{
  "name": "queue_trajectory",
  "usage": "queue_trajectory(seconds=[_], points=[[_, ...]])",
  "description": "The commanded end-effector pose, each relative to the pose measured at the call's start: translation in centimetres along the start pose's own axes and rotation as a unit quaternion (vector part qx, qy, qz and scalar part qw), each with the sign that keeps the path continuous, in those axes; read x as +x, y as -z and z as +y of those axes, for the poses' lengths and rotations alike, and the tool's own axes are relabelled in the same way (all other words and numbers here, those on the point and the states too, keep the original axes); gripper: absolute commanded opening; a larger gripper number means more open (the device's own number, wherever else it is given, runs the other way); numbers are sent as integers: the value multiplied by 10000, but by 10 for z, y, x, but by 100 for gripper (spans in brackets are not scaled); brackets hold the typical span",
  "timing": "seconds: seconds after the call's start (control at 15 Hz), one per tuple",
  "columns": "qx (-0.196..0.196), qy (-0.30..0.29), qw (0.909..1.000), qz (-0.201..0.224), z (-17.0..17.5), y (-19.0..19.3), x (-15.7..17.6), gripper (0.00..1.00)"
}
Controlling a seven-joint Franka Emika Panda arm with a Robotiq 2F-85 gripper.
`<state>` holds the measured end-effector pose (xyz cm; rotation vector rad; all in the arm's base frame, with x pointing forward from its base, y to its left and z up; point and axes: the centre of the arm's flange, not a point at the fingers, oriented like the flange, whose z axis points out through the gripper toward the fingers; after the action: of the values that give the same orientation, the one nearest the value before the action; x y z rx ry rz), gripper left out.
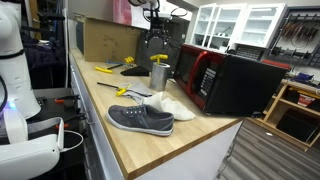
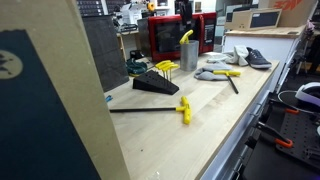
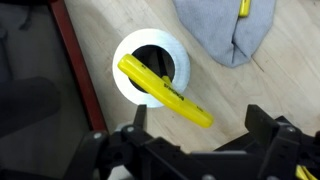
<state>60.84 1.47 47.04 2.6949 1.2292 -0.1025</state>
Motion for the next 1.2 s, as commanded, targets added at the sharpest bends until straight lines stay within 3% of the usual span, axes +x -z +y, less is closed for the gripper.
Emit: queue_trajectory(seconds=[0.0, 0.27, 0.67, 1.13], points=[[486, 789, 9952, -312, 19, 7, 11, 100], [928, 1475, 9821, -717, 32, -3, 16, 100], [849, 1969, 9717, -994, 61, -8, 34, 100], [985, 2363, 9605, -1089, 65, -39, 55, 100]])
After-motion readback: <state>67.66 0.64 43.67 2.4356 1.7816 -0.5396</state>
